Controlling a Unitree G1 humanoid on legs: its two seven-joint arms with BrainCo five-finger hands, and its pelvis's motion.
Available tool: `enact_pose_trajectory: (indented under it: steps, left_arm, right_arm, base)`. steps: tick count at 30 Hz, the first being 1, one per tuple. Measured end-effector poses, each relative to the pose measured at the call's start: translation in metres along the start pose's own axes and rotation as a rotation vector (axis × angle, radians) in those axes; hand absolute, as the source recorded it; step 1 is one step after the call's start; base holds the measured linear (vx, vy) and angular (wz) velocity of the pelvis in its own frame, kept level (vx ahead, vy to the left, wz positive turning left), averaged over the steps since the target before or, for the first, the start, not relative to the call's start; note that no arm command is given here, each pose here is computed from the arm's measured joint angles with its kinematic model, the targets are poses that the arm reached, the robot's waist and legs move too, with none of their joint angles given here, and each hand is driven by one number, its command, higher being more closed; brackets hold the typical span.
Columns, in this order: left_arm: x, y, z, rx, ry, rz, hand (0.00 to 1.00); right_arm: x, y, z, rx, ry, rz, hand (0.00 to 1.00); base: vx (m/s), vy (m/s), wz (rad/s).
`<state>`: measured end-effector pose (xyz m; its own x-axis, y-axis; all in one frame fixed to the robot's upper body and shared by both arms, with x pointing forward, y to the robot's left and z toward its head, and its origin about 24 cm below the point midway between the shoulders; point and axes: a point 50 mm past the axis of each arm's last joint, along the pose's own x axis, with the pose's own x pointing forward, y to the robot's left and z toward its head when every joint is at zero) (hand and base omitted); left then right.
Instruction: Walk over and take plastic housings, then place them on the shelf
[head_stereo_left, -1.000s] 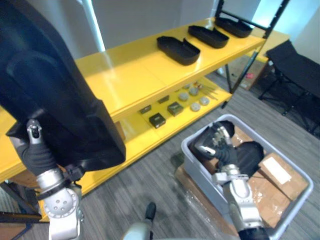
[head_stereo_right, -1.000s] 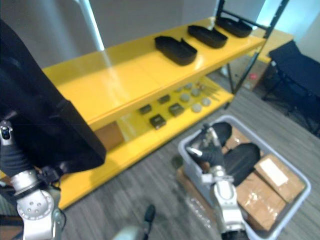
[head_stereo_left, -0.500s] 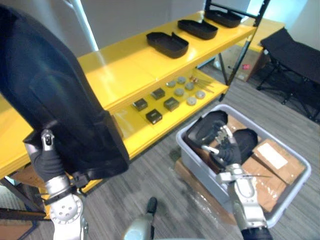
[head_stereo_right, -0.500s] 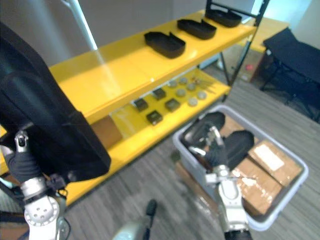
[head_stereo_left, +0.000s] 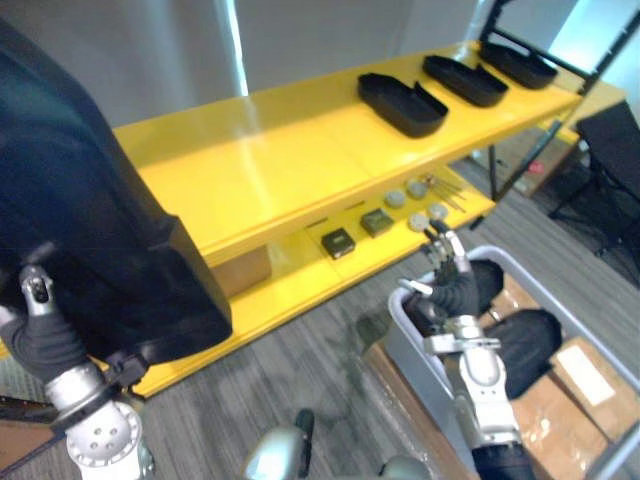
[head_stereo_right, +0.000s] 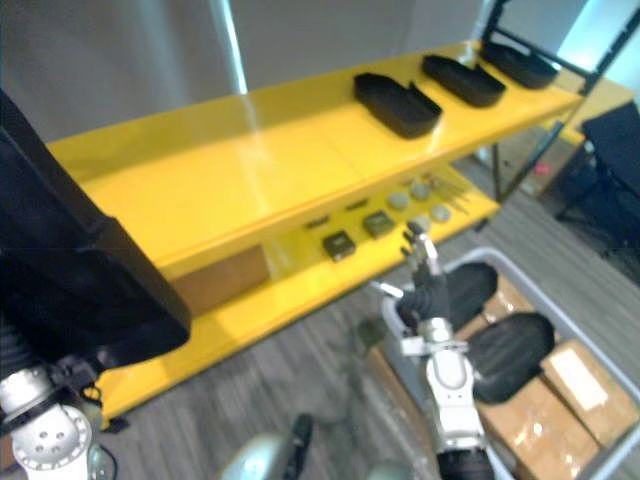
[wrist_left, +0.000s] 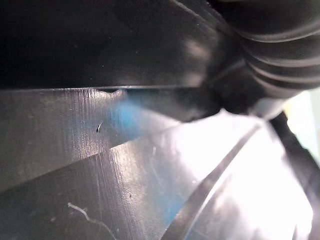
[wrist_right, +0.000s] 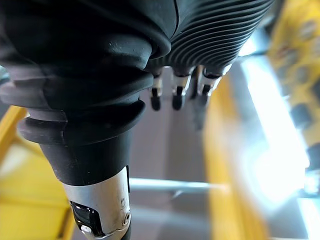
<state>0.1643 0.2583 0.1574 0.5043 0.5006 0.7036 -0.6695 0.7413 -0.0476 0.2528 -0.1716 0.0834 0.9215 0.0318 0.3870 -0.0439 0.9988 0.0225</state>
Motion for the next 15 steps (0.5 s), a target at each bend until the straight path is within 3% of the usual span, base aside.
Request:
enact_pose_trajectory:
  steps: [5, 12, 15]
  left_arm:
    - [0.007, -0.019, -0.019, -0.028, 0.068, -0.026, 1.00]
    - [-0.024, -0.006, -0.031, 0.040, 0.230, -0.025, 1.00]
    - [-0.029, -0.011, -0.032, 0.009, 0.248, -0.024, 1.00]
  right_arm:
    - [0.006, -0.018, 0.013, -0.034, -0.049, -0.011, 0.00]
    - [0.027, -0.016, 0.024, 0.024, -0.109, 0.081, 0.00]
    - [0.025, -0.025, 0.024, 0.012, -0.102, 0.034, 0.00]
  base:
    - [0.21, -0.088, 1.19]
    - [0.23, -0.215, 0.71]
    - [0.14, -0.137, 0.97]
